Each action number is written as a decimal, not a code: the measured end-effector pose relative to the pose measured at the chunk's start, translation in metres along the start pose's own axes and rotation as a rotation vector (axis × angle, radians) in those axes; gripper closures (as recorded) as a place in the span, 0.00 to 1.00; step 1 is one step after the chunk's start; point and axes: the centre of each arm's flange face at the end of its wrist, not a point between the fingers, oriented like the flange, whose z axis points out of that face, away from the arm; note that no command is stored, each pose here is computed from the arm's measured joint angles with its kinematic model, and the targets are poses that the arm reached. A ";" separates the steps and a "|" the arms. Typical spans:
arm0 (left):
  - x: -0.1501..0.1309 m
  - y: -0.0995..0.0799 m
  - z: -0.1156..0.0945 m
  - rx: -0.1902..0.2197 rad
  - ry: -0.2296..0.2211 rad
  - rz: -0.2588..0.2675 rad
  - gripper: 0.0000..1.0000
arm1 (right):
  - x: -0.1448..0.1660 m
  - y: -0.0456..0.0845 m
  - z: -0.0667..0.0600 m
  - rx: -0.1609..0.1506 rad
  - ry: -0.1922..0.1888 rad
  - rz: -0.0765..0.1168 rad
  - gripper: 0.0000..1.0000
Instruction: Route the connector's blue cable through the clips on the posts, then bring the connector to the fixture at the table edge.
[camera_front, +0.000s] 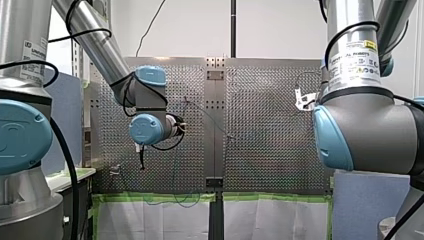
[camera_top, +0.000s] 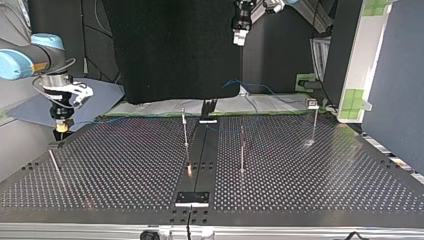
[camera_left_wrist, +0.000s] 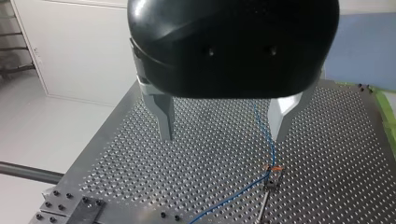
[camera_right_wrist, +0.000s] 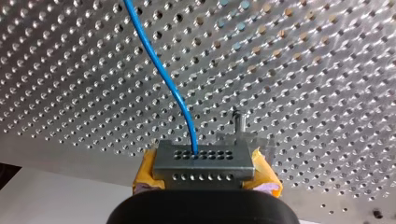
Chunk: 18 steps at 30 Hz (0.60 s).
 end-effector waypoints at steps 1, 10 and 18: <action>0.000 0.000 0.000 -0.001 0.002 0.002 0.00 | -0.001 0.002 0.001 0.001 0.002 -0.001 1.00; -0.001 0.002 0.003 -0.012 0.003 0.011 0.00 | -0.002 0.017 0.003 0.038 0.032 -0.004 1.00; -0.002 0.004 0.008 -0.023 -0.002 0.018 0.00 | 0.002 0.029 0.008 0.085 0.036 0.003 1.00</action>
